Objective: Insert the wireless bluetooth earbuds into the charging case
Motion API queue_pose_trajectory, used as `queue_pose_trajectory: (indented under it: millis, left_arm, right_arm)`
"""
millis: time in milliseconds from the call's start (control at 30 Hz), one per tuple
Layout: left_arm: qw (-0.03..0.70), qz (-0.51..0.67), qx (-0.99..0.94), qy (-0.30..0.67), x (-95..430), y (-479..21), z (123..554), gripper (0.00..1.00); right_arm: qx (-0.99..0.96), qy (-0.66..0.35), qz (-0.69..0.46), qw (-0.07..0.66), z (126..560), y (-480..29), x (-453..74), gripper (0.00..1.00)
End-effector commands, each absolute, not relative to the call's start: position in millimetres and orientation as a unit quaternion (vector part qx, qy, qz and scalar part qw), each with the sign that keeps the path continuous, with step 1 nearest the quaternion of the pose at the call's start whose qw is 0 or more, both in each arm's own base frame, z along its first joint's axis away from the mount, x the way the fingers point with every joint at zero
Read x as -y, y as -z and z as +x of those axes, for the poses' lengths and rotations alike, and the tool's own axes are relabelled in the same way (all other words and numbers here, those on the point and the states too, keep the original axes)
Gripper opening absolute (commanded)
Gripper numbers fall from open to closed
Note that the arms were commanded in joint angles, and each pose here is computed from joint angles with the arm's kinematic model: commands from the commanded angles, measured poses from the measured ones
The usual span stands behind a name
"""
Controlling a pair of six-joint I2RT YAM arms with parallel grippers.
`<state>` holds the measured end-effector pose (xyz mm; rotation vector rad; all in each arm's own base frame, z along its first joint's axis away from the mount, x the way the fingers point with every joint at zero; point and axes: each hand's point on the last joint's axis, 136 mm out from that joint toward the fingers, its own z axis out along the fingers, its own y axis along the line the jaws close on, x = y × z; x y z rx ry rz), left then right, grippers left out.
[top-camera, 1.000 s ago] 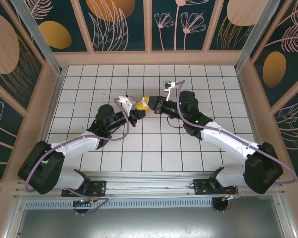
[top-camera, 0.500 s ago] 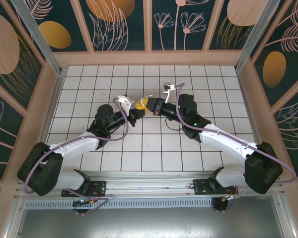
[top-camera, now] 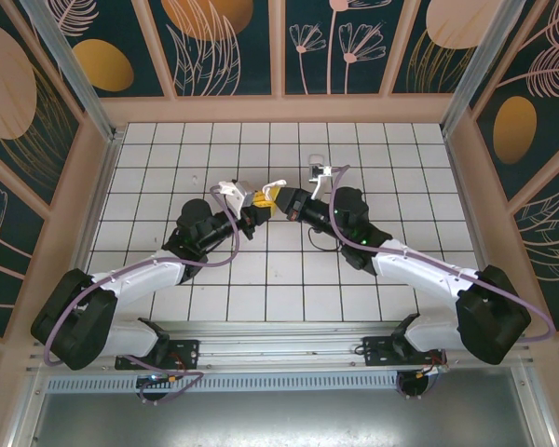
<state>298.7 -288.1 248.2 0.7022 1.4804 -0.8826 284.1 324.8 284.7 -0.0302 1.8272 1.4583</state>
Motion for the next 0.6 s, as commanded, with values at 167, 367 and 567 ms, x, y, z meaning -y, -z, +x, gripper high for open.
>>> queue_pose_trajectory:
  millis: [167, 367, 567]
  left_arm:
    - [0.651, 0.29, -0.582, 0.392, 282.9, -295.0, 293.2, 0.0]
    - [0.654, 0.29, -0.583, 0.385, 280.6, -295.5, 292.7, 0.0]
    - [0.656, 0.291, -0.582, 0.382, 280.0, -297.3, 292.2, 0.0]
  right_arm:
    - [-0.723, -0.559, 0.004, 0.405, 283.0, -271.2, -316.7, 0.12]
    - [-0.736, -0.543, -0.001, 0.403, 281.8, -260.2, -316.7, 0.14]
    - [-0.747, -0.532, -0.002, 0.398, 280.4, -253.4, -318.2, 0.23]
